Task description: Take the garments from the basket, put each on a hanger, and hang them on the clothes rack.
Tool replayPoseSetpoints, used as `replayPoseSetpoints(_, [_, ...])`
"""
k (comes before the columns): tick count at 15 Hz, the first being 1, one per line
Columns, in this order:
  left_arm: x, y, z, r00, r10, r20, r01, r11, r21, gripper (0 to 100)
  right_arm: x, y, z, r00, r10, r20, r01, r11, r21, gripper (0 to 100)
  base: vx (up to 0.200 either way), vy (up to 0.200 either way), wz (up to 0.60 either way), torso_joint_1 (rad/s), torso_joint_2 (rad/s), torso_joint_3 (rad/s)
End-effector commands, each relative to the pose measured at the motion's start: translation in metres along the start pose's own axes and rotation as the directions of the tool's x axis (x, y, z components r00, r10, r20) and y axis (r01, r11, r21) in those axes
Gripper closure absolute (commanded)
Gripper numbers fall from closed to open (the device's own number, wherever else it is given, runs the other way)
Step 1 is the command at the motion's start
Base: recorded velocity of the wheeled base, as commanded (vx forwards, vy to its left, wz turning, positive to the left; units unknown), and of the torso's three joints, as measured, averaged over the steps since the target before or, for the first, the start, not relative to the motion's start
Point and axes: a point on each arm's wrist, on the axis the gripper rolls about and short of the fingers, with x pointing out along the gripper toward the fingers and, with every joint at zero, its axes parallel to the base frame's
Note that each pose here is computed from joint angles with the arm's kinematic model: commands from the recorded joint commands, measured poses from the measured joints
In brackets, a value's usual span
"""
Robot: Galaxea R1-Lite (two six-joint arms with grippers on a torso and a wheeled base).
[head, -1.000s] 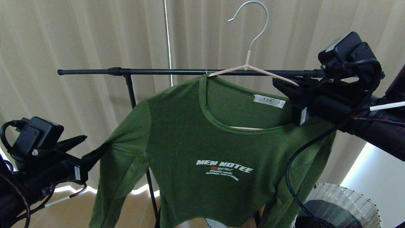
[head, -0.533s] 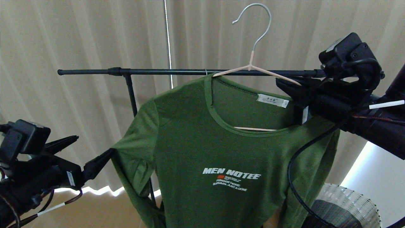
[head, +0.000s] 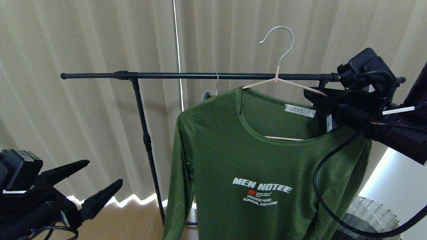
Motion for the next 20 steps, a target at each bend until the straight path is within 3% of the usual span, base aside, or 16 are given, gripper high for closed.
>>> replayPoseSetpoints(1, [-0.001, -0.001, -0.006, 1.000, -0.003, -0.021, 0.003, 1.000, -0.007, 0, -0.004, -0.007, -0.003, 0.999, -0.024, -0.028, 0.024, 1.000, -0.001, 100, 0.000, 0.000, 0.00, 0.000, 0.00, 0.000])
replayPoseSetpoints(6, [-0.001, 0.000, -0.001, 1.000, 0.007, 0.001, -0.007, 1.000, -0.001, 0, -0.019, -0.007, -0.013, 0.987, -0.095, -0.132, 0.094, 0.995, -0.016, 100, 0.000, 0.000, 0.00, 0.000, 0.00, 0.000])
replayPoseSetpoints(10, [-0.006, 0.000, 0.004, 0.999, 0.019, 0.040, -0.020, 1.000, 0.012, 0, -0.047, -0.025, -0.032, 0.951, -0.164, -0.264, 0.161, 0.986, -0.033, 100, 0.000, 0.000, 0.00, 0.000, 0.00, 0.000])
replayPoseSetpoints(14, [-0.006, 0.005, 0.004, 0.998, 0.052, 0.031, -0.052, 0.999, 0.006, 0, -0.097, -0.045, -0.049, 0.858, -0.230, -0.460, 0.233, 0.971, -0.049, 100, 0.000, 0.000, 0.00, 0.000, 0.00, 0.000])
replayPoseSetpoints(19, [-0.007, 0.006, 0.004, 0.997, 0.062, 0.036, -0.062, 0.998, 0.008, 0, -0.144, -0.055, -0.053, 0.753, -0.305, -0.584, 0.329, 0.942, -0.067, 100, 0.000, 0.000, 0.00, 0.000, 0.00, 0.000])
replayPoseSetpoints(20, [-0.007, 0.006, 0.004, 0.997, 0.062, 0.035, -0.062, 0.998, 0.008, 0, -0.146, -0.055, -0.054, 0.746, -0.310, -0.589, 0.335, 0.939, -0.070, 100, 0.000, 0.000, 0.00, 0.000, 0.00, 0.000])
